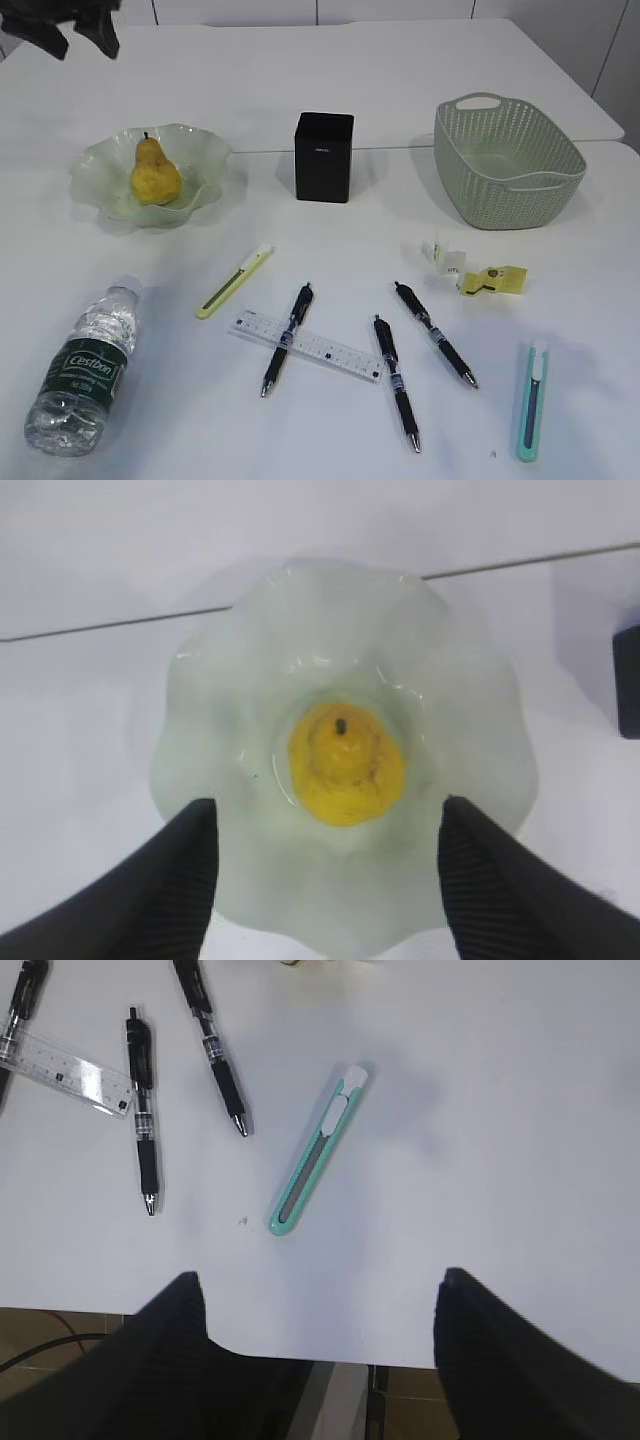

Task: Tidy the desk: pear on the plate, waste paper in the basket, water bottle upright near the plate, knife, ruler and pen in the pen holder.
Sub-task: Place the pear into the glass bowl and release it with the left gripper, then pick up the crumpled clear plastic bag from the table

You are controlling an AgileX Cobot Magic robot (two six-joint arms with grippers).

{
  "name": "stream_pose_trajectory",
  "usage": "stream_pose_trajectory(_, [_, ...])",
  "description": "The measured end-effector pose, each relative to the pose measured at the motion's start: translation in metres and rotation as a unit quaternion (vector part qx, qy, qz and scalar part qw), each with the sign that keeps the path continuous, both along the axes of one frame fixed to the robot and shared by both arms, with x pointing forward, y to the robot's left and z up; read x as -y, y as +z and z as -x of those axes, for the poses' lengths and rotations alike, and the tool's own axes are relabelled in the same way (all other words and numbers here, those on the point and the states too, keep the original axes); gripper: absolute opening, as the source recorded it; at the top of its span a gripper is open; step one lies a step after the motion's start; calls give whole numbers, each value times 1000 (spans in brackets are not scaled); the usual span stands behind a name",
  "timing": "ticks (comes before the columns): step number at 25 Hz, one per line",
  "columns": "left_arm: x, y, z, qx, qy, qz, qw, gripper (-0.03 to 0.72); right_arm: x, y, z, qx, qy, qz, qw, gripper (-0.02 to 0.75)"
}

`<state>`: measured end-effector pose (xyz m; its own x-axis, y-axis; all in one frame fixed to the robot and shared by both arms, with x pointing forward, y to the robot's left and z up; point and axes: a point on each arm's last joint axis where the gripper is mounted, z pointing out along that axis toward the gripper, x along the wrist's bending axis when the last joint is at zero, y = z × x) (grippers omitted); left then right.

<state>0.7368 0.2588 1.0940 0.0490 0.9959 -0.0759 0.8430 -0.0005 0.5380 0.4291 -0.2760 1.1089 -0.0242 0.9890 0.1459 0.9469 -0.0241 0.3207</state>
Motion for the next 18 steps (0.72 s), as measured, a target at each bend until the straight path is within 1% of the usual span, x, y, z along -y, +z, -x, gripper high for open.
stream_pose_trajectory(5, [-18,60,30,55,16,13,998,468,0,0,0,0,0,0,1000,551])
stream_pose_trajectory(7, [-29,78,47,63,24,12,998,460,0,0,0,0,0,0,1000,552])
stream_pose_trajectory(10, [-46,91,74,56,31,1,998,456,0,0,0,0,0,0,1000,552])
stream_pose_trajectory(12, [-53,96,94,46,34,-18,998,456,0,0,0,0,0,0,1000,552])
stream_pose_trajectory(14, [-55,100,117,35,34,-36,998,456,0,0,0,0,0,0,1000,552])
stream_pose_trajectory(16, [-55,101,137,26,34,-44,998,456,0,0,0,0,0,0,1000,551])
stream_pose_trajectory(18, [-55,99,152,15,34,-44,998,456,0,0,0,0,0,0,1000,551])
